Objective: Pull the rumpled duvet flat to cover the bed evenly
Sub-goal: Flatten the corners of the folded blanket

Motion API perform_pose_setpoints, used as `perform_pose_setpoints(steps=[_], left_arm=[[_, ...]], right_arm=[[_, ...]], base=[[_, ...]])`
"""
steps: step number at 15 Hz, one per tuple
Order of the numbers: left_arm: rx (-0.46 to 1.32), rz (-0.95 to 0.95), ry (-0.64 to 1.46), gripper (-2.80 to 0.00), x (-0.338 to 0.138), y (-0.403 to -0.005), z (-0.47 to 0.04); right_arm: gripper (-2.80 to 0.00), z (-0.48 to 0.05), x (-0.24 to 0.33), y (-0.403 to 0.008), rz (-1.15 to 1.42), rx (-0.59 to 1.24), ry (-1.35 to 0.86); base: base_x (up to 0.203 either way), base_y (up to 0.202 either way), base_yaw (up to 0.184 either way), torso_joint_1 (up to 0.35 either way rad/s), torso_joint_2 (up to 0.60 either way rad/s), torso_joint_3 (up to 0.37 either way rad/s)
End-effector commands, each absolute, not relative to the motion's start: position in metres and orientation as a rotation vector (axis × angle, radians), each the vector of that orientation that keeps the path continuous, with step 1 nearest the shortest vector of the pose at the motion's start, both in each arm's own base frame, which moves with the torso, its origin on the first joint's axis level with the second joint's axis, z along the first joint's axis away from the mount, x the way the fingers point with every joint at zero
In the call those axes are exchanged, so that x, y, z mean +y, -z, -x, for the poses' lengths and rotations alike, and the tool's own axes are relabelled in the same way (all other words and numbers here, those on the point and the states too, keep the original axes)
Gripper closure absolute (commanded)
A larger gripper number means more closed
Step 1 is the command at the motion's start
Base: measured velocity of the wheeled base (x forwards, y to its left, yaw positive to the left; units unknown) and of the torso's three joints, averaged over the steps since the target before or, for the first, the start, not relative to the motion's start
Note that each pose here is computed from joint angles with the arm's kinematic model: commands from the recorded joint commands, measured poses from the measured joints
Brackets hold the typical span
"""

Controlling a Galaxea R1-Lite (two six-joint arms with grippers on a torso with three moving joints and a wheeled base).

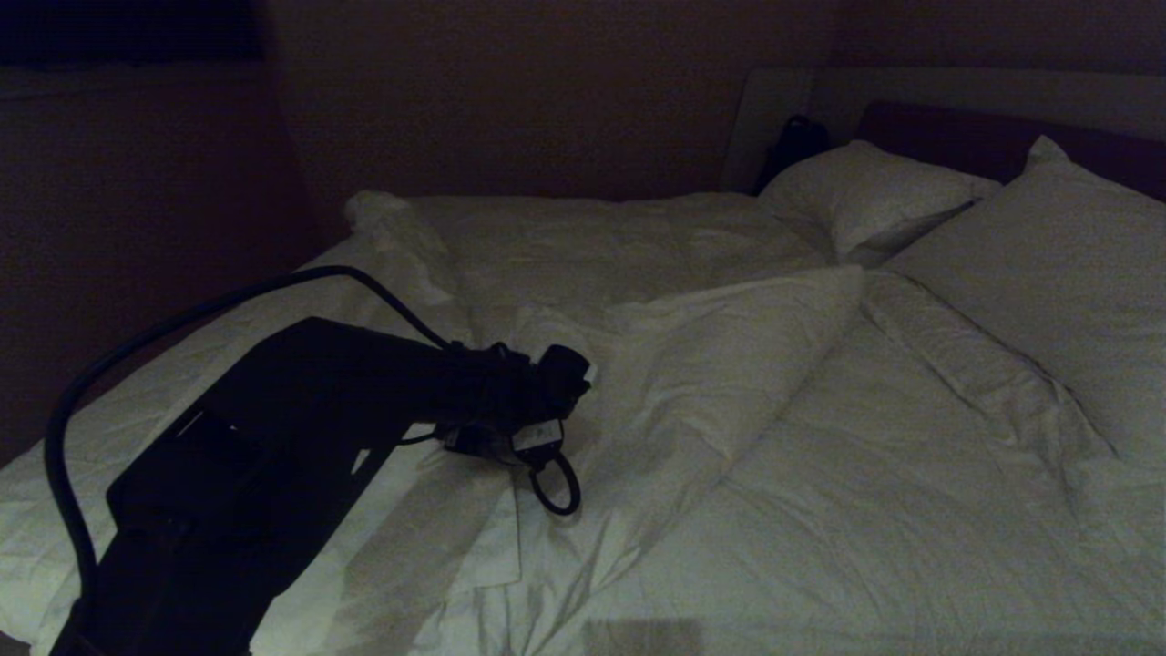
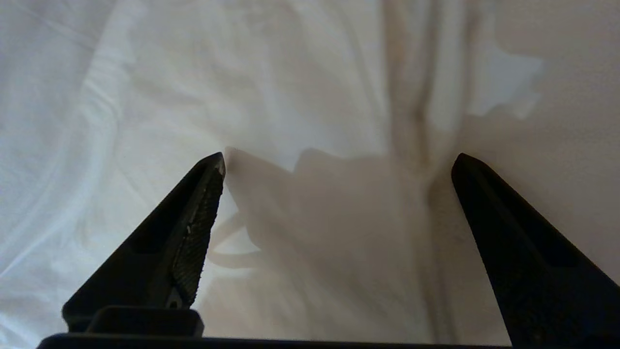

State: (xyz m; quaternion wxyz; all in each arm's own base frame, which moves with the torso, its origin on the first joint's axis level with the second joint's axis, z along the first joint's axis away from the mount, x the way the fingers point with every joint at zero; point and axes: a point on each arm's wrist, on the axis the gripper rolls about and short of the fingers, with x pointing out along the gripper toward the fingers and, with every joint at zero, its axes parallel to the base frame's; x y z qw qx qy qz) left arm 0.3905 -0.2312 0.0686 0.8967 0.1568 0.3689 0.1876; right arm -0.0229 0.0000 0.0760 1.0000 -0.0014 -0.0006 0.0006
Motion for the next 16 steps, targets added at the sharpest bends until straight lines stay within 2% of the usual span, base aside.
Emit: perform_pose_setpoints(steps=[1,8,13,14,16], left_arm=[[0.775,-0.322,-0.420,-2.80,-0.220,-0.066,-0.396],[0.807,-0.321,-0.488,-2.80,-0.191,-0.063,-0.401],[0.810,-0.326,-0.486,-2.80,-0.191,-0.063,-0.400],[0.807,-0.324,-0.486,0.00,-0.191,-0.065,-0.400],[0.800,-0.319,-0.485,0.00,-0.191,-0.068,-0.400]], right_arm=[[0.00,0.023,0.000,-0.076,0.003,0.000,-0.002],[0.00,0.023,0.000,-0.076,0.003,0.000,-0.002],[0.00,0.023,0.000,-0.076,0.003,0.000,-0.003],[0.00,0.023,0.000,-0.076,0.003,0.000,-0.002],[0.00,0.023,0.000,-0.076,0.003,0.000,-0.002]], base=[[0.000,0.000,0.000,0.000,0.00,0.000],[0.000,0.000,0.000,0.000,0.00,0.000],[0.000,0.000,0.000,0.000,0.00,0.000],[0.000,0.000,0.000,0.000,0.00,0.000],[0.000,0.000,0.000,0.000,0.00,0.000]])
